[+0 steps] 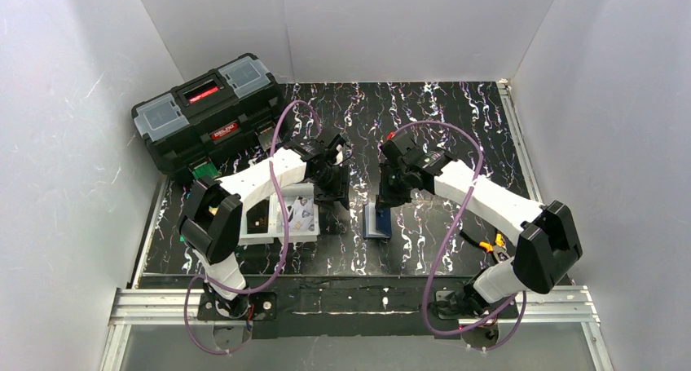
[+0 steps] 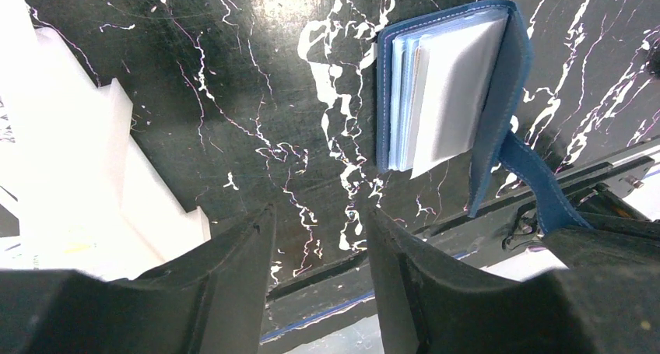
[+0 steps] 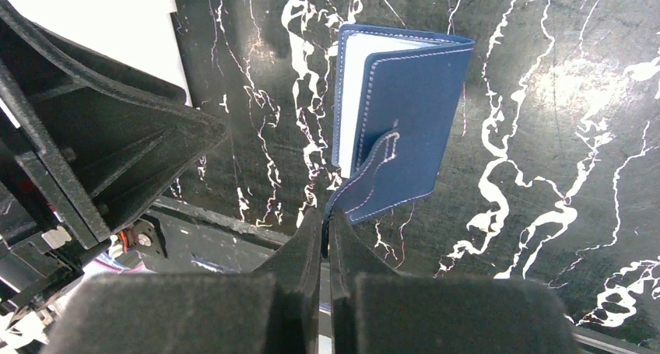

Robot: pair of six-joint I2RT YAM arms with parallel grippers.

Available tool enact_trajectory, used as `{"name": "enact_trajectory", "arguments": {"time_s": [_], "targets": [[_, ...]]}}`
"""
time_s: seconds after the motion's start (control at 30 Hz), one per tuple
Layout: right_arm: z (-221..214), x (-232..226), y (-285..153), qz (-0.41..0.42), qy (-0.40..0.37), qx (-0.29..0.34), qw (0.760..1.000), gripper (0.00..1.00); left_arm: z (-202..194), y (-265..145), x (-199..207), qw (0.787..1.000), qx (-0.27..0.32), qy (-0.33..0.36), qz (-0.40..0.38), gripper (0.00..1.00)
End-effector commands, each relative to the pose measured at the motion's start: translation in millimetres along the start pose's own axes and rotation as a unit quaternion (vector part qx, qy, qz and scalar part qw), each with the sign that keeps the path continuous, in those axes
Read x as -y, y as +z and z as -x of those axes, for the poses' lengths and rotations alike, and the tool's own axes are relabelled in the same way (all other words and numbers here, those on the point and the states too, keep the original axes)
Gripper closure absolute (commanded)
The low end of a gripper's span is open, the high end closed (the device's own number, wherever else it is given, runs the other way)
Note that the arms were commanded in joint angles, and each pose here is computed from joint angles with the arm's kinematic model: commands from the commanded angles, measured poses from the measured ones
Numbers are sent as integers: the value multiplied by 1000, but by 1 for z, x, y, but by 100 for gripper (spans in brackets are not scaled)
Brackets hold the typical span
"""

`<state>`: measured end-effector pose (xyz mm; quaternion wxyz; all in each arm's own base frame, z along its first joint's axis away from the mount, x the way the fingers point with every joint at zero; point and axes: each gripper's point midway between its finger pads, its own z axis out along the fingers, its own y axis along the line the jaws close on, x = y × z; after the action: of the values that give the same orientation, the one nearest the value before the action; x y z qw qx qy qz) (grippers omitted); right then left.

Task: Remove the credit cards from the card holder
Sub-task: Open the card holder at the center of the board.

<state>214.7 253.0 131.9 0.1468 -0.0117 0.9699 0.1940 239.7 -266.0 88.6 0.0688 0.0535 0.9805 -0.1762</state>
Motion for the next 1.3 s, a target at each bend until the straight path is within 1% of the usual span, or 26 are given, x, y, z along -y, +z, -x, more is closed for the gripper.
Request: {"name": "enact_trajectory", "arguments": {"time_s": [0.0, 0.07, 0.13, 0.33, 0.47, 0.67, 0.83, 0.93, 1.03, 1.27], "targets": [[11, -2, -8, 2, -1, 13, 1000, 99, -3, -5, 8, 1000, -3, 7, -11, 55], [12, 10, -11, -10, 7, 20, 1000, 99, -3, -4, 8, 1000, -4, 9, -11, 55], [7, 32, -9, -26, 25, 14, 999, 99, -4, -3, 9, 1000, -6, 11, -11, 55], [-14, 109, 4, -93, 86, 2, 992, 99, -5, 2, 14, 1000, -12, 17, -12, 56], [-31, 135, 20, -119, 111, -21, 986, 99, -5, 6, 17, 1000, -18, 19, -12, 57], [-34, 146, 48, -131, 124, -40, 983, 99, -7, 11, 23, 999, -25, 23, -12, 57], [-20, 147, 71, -134, 118, -39, 983, 99, -7, 14, 28, 999, -29, 23, -15, 58], [-10, 149, 78, -145, 115, -38, 982, 99, -6, 16, 31, 999, -30, 24, -14, 59], [-4, 145, 84, -134, 116, -35, 984, 99, -5, 21, 33, 999, -34, 24, -12, 60], [-2, 141, 88, -125, 114, -37, 985, 99, -1, 39, 40, 999, -45, 26, -8, 66]]}}
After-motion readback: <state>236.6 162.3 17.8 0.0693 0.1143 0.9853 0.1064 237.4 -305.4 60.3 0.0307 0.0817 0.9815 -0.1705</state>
